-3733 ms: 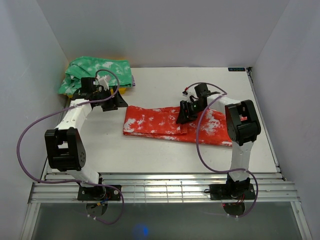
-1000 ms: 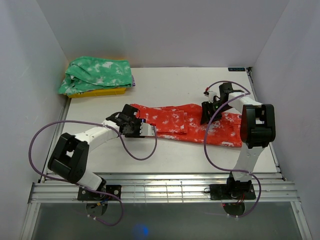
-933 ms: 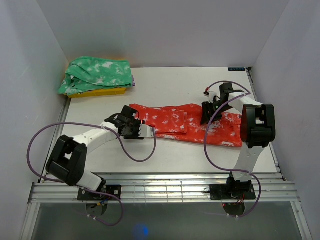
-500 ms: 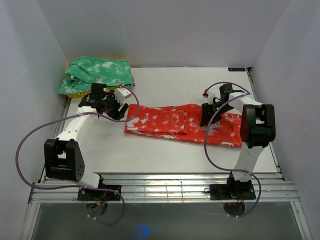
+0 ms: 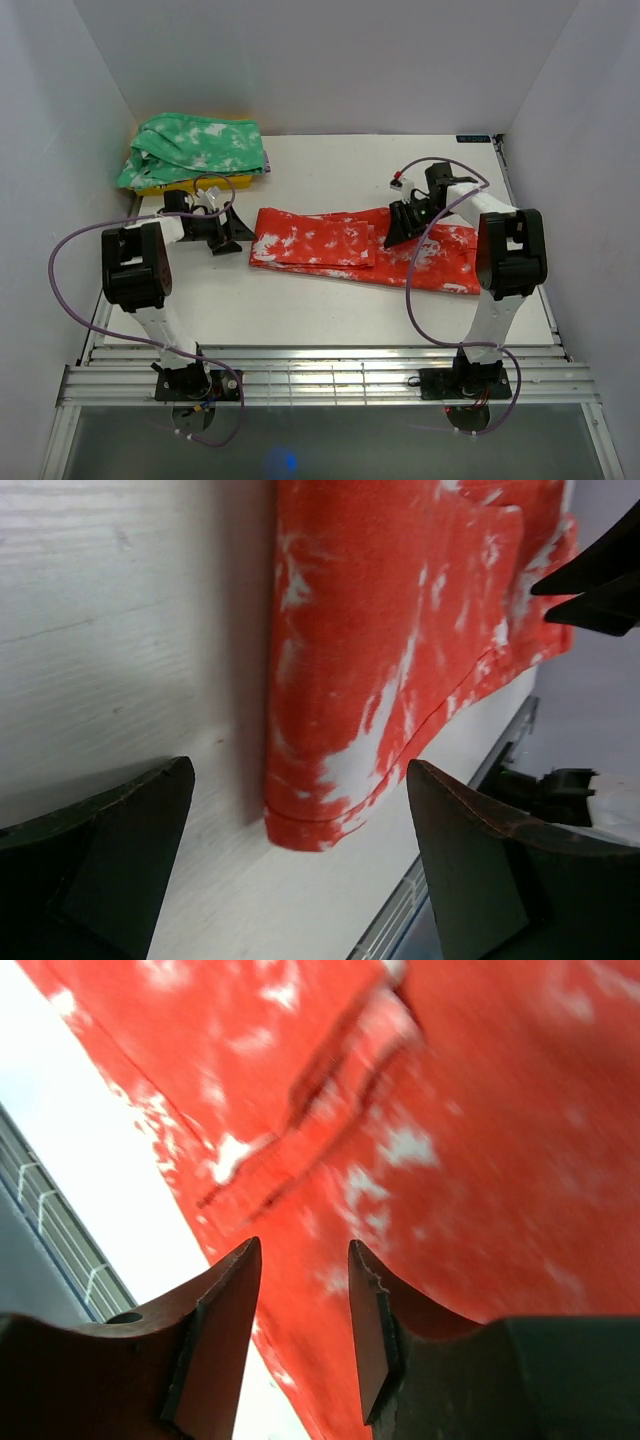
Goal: Fold and stack the trousers
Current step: Fold the trousers
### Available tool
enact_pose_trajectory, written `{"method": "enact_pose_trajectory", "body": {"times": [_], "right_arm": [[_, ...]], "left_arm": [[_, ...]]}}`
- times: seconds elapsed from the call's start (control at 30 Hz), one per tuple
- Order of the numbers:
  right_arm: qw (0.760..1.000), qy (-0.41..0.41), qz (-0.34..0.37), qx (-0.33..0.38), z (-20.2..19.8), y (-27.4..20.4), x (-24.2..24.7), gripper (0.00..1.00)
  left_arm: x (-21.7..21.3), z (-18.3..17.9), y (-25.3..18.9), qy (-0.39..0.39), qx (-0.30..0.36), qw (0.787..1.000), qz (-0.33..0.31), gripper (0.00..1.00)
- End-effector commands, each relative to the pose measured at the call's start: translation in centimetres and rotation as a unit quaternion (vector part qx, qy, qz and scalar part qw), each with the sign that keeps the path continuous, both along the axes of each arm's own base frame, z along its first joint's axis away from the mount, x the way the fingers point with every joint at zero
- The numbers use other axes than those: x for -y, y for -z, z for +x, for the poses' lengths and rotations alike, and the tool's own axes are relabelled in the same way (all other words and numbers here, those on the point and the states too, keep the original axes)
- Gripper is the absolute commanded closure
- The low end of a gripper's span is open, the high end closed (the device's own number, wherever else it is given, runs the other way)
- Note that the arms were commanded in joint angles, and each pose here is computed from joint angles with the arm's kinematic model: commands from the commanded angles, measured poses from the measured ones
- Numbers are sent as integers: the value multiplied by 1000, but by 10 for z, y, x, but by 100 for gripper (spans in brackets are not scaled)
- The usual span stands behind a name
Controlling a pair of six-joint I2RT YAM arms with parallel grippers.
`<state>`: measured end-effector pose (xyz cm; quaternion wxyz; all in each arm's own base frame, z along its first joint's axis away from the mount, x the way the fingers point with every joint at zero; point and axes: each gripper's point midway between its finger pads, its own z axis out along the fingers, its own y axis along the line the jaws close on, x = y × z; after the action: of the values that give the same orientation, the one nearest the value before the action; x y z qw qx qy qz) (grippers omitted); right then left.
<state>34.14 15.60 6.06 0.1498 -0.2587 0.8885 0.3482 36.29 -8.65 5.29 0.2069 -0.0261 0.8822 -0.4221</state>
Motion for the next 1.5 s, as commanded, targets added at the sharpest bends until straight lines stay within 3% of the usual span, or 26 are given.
{"method": "enact_pose_trajectory", "body": {"times": [0.0,0.27,0.43,0.47,0.57,0.6,0.7,0.83,1.0,1.07,1.17,1.3,1.37,1.47], "right_arm": [[997,-29,48,43,15,-28,-34,55],[1000,-13,-6,10,14,24,-35,62],[1000,-11,-26,-4,10,46,-32,63],[999,-13,-33,-4,9,51,-29,63],[999,-18,-46,-8,6,63,-25,63],[999,-20,-49,-8,6,65,-25,63],[998,-25,-55,-1,7,67,-23,63],[998,-33,-50,17,12,59,-28,59],[998,-37,-30,50,19,14,-30,39],[996,-33,-23,75,19,-13,-25,35],[997,15,-22,73,21,-37,19,22],[994,97,-14,41,20,-50,91,17],[990,140,-13,28,17,-51,126,16],[986,166,-1,11,14,-42,141,9]], "left_arm": [[25,8,-32,-1,22,994,-104,2],[34,11,14,-31,-36,995,-91,3],[53,10,25,-17,-34,996,-83,15],[56,3,34,-27,-64,993,-94,19],[53,3,41,-38,-76,990,-115,43],[52,2,43,-43,-84,988,-120,62],[39,8,27,-55,-65,989,-123,100],[19,5,-8,-57,-15,993,-104,100],[-14,-17,-34,-70,4,996,-58,100],[-32,-23,-46,-83,15,996,-35,100],[-58,-21,-69,-97,48,994,6,100],[-73,-13,-111,-97,95,988,68,100],[-75,-9,-136,-97,111,986,77,100],[-65,-10,-158,-85,106,988,70,100]]}}
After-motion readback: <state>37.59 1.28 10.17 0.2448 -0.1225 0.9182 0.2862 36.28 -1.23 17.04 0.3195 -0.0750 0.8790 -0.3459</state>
